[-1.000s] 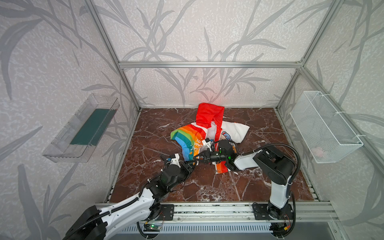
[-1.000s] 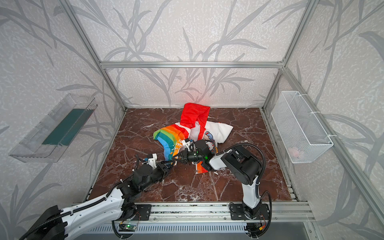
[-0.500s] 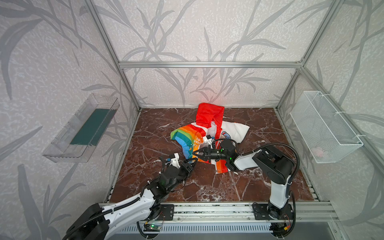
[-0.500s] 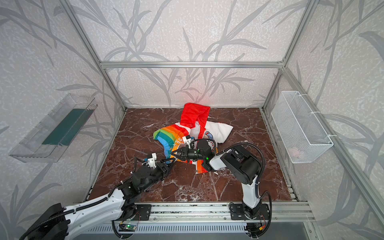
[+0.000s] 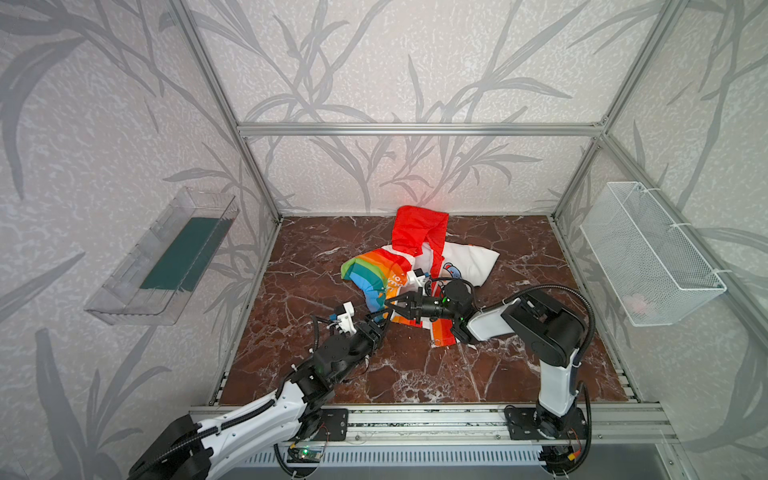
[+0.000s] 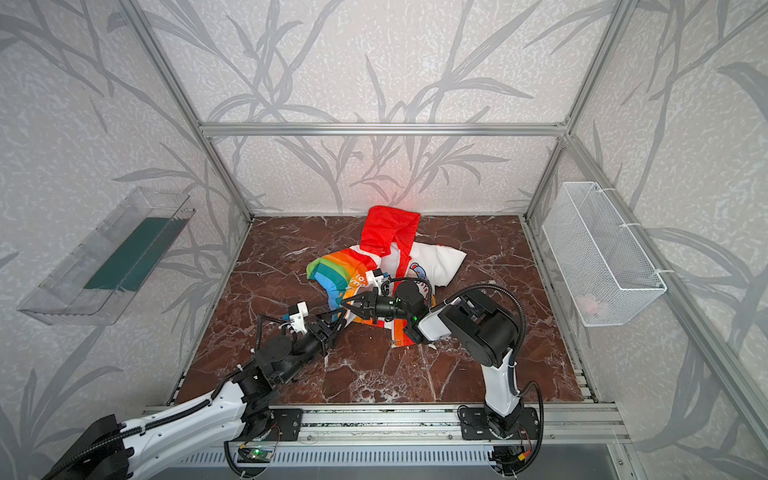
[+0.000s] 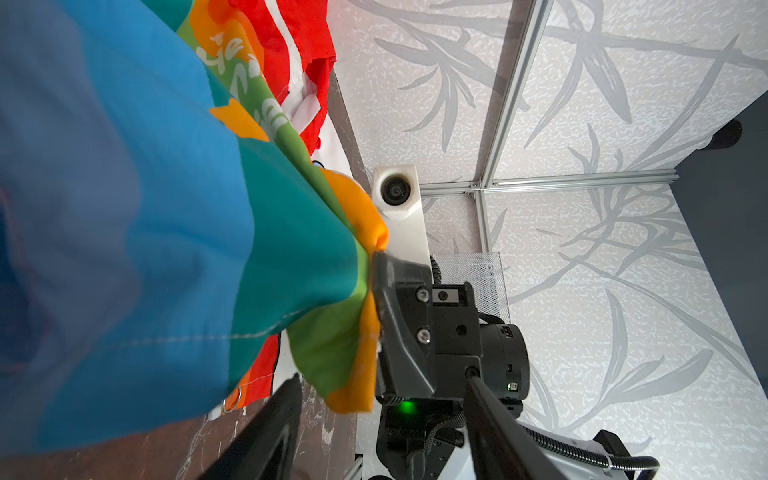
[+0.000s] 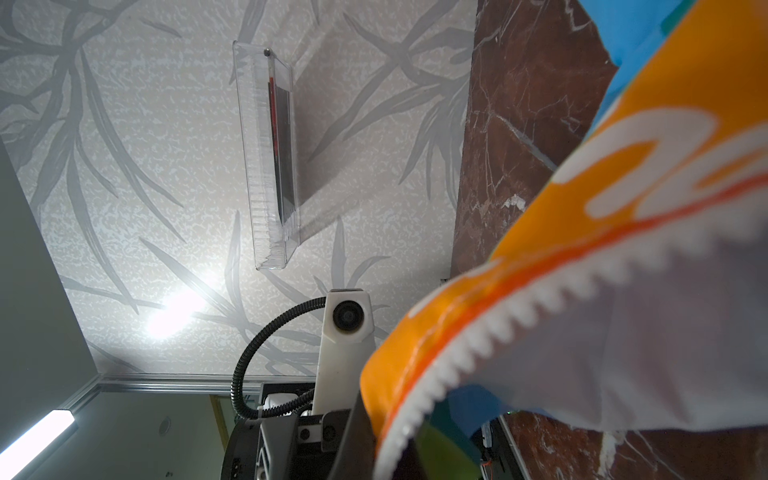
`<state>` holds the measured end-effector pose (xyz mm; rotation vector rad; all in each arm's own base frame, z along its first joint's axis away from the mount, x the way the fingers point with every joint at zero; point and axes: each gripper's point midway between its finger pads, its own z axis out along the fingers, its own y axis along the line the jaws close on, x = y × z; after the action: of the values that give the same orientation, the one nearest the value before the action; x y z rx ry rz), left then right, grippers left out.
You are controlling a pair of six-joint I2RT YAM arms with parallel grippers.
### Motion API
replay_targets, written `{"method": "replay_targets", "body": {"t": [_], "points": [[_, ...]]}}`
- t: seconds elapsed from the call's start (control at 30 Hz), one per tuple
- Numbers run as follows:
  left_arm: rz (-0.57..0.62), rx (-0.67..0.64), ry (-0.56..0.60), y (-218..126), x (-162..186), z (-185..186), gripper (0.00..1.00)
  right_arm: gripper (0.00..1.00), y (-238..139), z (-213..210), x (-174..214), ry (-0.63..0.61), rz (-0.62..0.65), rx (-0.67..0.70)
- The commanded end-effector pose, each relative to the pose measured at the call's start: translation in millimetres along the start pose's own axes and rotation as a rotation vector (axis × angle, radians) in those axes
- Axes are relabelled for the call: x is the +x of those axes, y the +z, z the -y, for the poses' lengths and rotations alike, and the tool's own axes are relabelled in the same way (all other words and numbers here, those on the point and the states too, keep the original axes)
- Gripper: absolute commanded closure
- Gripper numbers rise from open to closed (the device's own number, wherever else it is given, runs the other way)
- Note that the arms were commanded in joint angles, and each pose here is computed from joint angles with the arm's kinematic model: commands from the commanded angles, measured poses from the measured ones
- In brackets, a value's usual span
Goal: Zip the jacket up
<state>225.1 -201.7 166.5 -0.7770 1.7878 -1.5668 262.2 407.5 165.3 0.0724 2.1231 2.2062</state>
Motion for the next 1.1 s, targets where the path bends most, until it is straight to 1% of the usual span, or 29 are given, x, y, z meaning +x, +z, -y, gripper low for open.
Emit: {"method": "replay_targets", "body": {"t": [0.0, 0.23, 0.5, 0.73, 0.8, 0.93, 1.0, 1.07], "points": [[0.019, 0.058, -0.021, 0.7, -2.7, 13.3, 0.35, 1.0, -0.9, -30.9, -1.5, -0.052, 0.007, -0.08], [0.043, 0.103, -0.019, 3.6, -6.8, 26.3, 0.35, 1.0, -2.2, -39.7, -1.4, -0.047, 0.016, -0.103], [0.069, 0.093, -0.01, 2.4, -11.3, 24.2, 0.35, 1.0, -1.3, -46.8, -1.0, -0.049, 0.012, -0.115], [0.063, 0.111, -0.022, 6.3, -10.0, 25.1, 0.35, 1.0, 0.2, -57.8, -0.2, -0.054, 0.015, -0.139], [0.064, 0.117, -0.024, 6.8, -10.0, 25.3, 0.38, 1.0, 0.0, -59.8, -0.6, -0.054, 0.018, -0.141], [0.072, 0.106, -0.015, 6.5, -11.3, 24.8, 0.5, 1.0, -0.3, -59.5, -0.5, -0.054, 0.019, -0.141], [0.085, 0.107, -0.013, 4.1, -14.0, 23.9, 0.52, 1.0, -0.5, -59.3, -0.2, -0.055, 0.019, -0.142], [0.098, 0.106, -0.011, 1.8, -16.6, 24.5, 0.52, 1.0, -0.7, -58.6, 0.0, -0.054, 0.019, -0.14]]}}
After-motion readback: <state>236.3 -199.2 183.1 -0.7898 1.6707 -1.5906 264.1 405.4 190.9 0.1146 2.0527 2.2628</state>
